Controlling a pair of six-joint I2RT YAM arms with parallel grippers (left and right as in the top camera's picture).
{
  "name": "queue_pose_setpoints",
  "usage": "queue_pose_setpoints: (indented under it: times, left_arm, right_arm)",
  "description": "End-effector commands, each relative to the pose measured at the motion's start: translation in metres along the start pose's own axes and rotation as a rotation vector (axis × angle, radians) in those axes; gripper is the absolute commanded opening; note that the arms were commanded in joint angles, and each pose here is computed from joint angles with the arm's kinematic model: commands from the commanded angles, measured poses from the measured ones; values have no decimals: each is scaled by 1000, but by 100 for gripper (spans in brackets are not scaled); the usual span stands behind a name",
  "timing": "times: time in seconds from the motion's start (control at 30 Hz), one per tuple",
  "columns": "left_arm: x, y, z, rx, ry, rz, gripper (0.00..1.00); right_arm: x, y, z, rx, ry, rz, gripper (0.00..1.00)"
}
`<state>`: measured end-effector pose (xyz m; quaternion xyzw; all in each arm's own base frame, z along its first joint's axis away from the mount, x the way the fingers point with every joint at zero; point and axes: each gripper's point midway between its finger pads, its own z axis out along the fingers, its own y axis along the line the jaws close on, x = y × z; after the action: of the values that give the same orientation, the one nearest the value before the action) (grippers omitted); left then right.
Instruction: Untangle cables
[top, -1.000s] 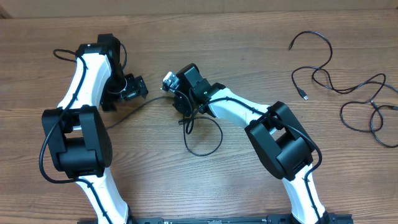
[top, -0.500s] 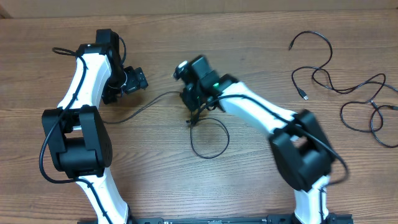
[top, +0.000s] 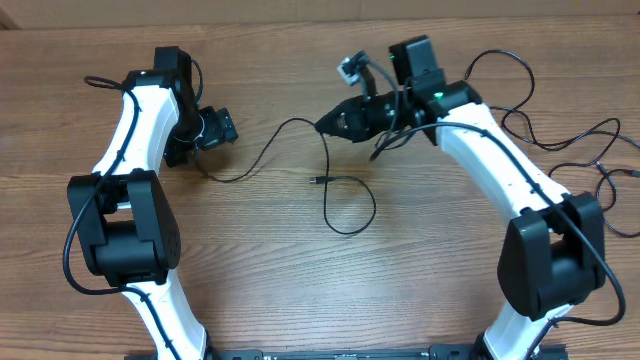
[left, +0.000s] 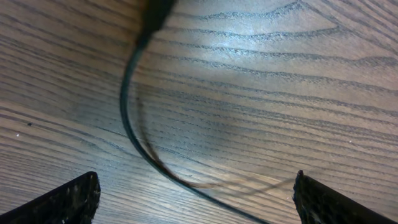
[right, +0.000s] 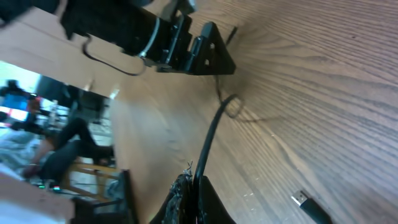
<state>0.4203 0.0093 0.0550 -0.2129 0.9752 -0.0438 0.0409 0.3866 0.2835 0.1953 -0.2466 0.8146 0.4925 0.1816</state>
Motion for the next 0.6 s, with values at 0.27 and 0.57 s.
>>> queue_pose_setpoints:
  times: [0.27,0.57]
  left_arm:
    - [2,0,2,-11,3,15,100]
    - [2,0,2,-11,3,15,99]
  right_arm:
    - [-42,20,-109,54,-226,-72,4]
    - [-19,-33,-82,409,-137,11,67]
